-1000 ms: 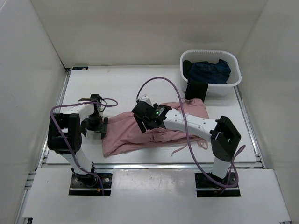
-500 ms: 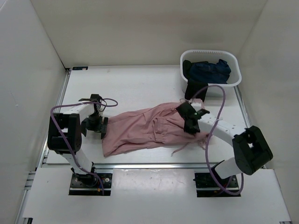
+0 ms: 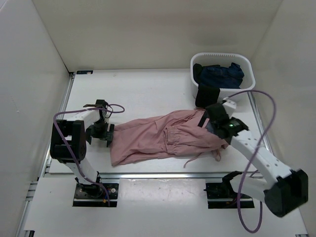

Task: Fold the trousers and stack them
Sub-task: Fold the trousers

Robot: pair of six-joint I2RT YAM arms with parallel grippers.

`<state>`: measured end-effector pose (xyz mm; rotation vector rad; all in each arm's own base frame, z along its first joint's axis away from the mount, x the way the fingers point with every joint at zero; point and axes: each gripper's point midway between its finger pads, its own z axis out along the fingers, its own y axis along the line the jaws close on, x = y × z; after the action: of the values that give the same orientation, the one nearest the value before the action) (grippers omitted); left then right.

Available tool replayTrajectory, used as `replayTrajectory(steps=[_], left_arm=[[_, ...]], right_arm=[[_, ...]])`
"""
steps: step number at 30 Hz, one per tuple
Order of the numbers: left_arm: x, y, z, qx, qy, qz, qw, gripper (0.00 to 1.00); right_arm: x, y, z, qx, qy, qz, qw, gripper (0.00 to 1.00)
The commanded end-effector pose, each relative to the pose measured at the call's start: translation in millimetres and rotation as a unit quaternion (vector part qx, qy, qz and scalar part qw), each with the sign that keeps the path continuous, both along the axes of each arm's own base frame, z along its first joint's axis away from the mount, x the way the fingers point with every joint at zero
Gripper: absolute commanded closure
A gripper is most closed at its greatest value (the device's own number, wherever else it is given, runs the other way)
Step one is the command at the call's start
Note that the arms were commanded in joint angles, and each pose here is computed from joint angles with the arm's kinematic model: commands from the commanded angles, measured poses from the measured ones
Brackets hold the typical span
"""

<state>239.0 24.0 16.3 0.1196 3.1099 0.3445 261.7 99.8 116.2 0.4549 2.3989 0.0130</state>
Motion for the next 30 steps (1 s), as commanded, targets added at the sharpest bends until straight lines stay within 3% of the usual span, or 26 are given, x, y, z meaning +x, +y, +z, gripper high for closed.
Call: replayTrajectory(steps=[1,3,5,8,11,16,20,21,23,24,30], left_arm=[[6.0,1.1,-16.0,0.009,-0.014,0.004,1.0,0.0],[4.8,-0.4,-18.4,0.005,-0.009,0.004,1.0,0.0],[4.8,-0.4,-18.4,0.005,-0.009,0.004,1.0,0.0],[2.7,1.3,-17.7,0.01,-0.005,0.004,1.0,0.0],[3.7,1.2,-15.6,0.009,-0.009,0.004,1.0,0.0],[3.7,3.0,-10.5,0.014,-0.015,0.004,1.0,0.0],[3.8,3.0,-10.4,0.014,-0.015,0.004,1.0,0.0],[8.2,2.7,-8.2,0.014,-0.021,0.004,1.0,0.0],[15.4,-1.4,-3.4,0.003,-0.029,0.004,1.0,0.0],[17.4,-1.6,-0.4,0.003,-0.029,0.004,1.0,0.0],[41.4,-7.4,22.1,-0.012,-0.056,0.004,0.998,0.0]], right_arm=[[-4.4,-51.7,37.5,-0.037,-0.046,-0.06,0.996,0.02],[-2.1,-73.3,24.8,-0.041,-0.027,-0.069,0.996,0.01],[-6.0,-60.7,-3.1,0.018,0.053,-0.004,0.998,0.01],[-9.7,-80.8,-37.0,0.055,0.104,-0.033,0.992,0.01],[6.5,-76.8,-51.5,0.121,0.061,-0.025,0.99,0.01],[-5.6,-78.3,-92.3,0.172,0.068,-0.054,0.981,0.03],[-12.4,-72.1,-100.0,0.207,0.075,-0.048,0.974,0.4],[-12.2,-74.4,-100.0,0.208,0.074,-0.053,0.974,0.68],[-12.3,-85.8,-93.9,0.2,0.077,-0.071,0.974,0.94],[-10.3,-93.3,-85.9,0.188,0.069,-0.076,0.977,1.0],[18.6,-136.2,30.6,0.061,-0.006,-0.075,0.995,1.0]])
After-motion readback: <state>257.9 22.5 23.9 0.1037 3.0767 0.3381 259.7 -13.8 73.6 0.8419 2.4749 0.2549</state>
